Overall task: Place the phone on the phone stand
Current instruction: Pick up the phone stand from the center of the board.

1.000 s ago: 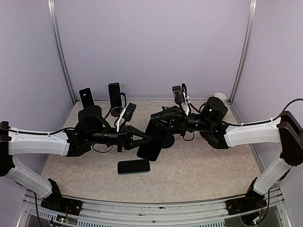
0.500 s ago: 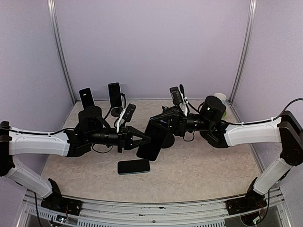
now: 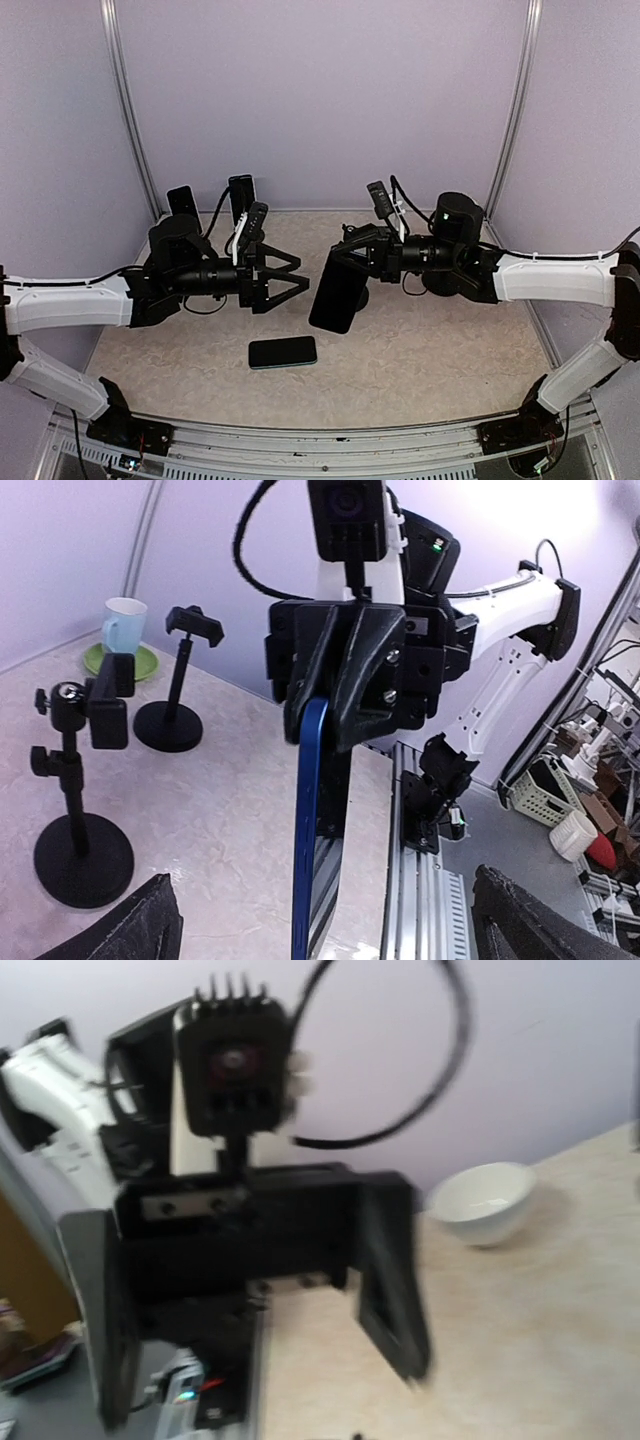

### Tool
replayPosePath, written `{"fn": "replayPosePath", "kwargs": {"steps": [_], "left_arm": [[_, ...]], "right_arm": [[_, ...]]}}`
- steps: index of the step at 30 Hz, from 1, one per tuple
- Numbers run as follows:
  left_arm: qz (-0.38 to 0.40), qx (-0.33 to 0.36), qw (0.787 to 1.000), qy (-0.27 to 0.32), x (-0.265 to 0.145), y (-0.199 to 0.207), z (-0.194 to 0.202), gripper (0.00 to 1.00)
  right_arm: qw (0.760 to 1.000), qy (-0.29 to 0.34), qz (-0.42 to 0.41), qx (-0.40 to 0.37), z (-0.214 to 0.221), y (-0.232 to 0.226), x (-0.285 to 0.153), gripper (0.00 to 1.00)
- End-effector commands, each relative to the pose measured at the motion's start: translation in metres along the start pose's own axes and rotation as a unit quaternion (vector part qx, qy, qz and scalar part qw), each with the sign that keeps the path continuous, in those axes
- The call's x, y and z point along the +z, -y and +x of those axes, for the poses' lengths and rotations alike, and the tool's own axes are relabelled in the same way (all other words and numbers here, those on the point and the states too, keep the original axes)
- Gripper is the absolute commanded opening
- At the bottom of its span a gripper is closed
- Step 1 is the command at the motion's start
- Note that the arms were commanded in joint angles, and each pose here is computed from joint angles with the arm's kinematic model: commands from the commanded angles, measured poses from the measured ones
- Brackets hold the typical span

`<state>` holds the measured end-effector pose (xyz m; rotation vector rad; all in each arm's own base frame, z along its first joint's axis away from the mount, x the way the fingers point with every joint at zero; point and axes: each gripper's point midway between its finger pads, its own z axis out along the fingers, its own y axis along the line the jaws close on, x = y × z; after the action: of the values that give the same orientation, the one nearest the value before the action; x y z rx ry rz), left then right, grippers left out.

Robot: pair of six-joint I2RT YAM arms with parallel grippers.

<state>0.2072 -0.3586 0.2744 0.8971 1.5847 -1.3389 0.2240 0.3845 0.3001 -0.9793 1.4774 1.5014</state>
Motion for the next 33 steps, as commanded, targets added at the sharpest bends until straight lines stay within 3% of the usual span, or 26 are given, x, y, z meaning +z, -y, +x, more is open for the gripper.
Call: {"fn": "replayPosePath", "kwargs": {"steps": [1,9,15,20,24,33], "left_arm": [[-0.078,0.012,0.997,0.023,-0.009,-0.028,-0.026,0.99],[-0.172,-0.004,0.985,0.021,0.002,-0.084,-0.041,0.99],[-0.175,-0.002,0.984,0.011,0.034,-0.104,-0.049,0.99],[-0.183,0.004,0.983,-0.003,0.064,-0.117,-0.048,0.95],[-0.203,0.014,0.979,-0.019,0.086,-0.128,-0.04,0.87],[-0.216,0.027,0.975,-0.046,0.114,-0.136,-0.019,0.55]], "right_arm": [[0.996,0.009,0.074,-0.047,-0.023,0.004,-0.026,0.0],[0.973,-0.002,0.227,-0.047,-0.025,0.028,-0.075,0.0],[0.943,-0.016,0.33,-0.034,-0.021,0.046,-0.109,0.0],[0.935,-0.013,0.353,-0.022,-0.013,0.051,-0.124,0.0],[0.932,-0.014,0.362,-0.013,-0.007,0.056,-0.129,0.0],[0.929,-0.009,0.37,-0.009,-0.005,0.059,-0.136,0.0]]}}
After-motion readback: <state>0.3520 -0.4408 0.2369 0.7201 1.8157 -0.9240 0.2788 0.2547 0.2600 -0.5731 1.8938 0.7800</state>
